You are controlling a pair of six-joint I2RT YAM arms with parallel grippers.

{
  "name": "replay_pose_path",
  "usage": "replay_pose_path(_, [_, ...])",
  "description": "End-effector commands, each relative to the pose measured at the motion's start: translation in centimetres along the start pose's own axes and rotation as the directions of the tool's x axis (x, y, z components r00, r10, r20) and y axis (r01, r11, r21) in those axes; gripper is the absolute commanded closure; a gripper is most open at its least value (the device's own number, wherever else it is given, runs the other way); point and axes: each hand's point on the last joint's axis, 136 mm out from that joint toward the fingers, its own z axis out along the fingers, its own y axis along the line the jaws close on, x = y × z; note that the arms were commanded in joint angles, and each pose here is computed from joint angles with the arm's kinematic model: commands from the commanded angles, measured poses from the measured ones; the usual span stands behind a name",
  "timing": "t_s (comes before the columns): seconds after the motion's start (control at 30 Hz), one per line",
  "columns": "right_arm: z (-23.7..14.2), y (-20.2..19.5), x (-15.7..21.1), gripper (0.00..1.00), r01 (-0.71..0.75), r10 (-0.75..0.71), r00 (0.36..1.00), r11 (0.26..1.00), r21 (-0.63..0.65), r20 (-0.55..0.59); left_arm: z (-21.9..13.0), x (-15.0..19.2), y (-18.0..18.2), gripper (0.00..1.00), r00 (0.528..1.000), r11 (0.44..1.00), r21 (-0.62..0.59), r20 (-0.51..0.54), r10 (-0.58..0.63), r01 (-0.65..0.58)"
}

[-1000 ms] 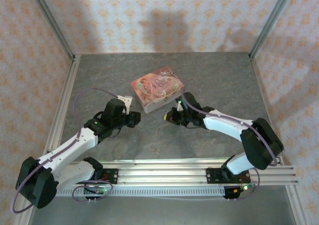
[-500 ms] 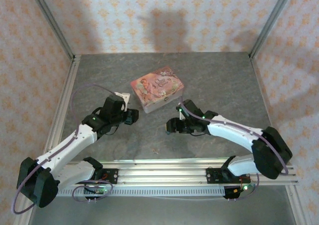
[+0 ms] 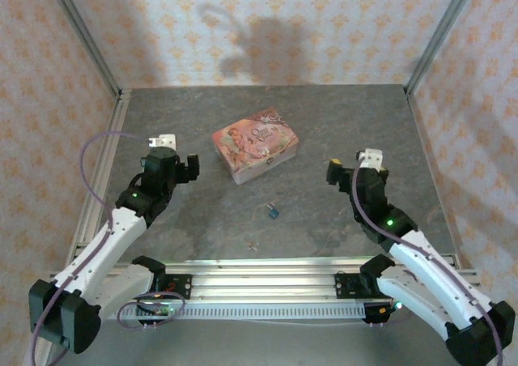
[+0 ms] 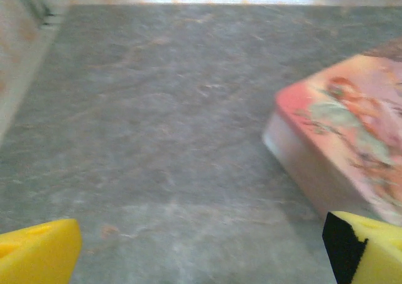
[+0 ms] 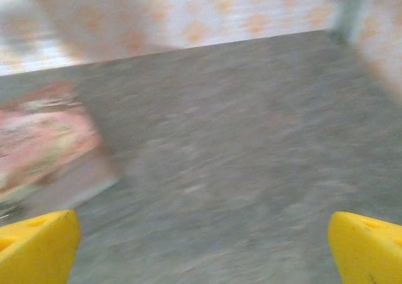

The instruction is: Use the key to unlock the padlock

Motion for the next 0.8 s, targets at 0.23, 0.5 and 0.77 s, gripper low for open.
replay_pose_path(0.23, [6.4,-6.8,3.3,0.0,-0.123,0.082,0.979,0.968,0.221,0.187,5.8,3.3,1.0,0.0,0.988,0.988,-0.135,0.125,0.092,-0.075])
replay_pose_path(0.5, [11.0,-6.7,3.8,0.0,-0.083,0.051,0.983,0.979,0.185,0.176,8.2,2.9,1.2,0.0,0.967,0.992,-0.091,0.234,0.104,-0.085])
replay_pose_path(0.77, [14.4,-7.9,5.7,0.0,-0.123,0.111,0.991,0.972,0.199,0.075,12.1,4.4,3.1,0.0,0.991,0.999,-0.043,0.136,-0.013,0.019])
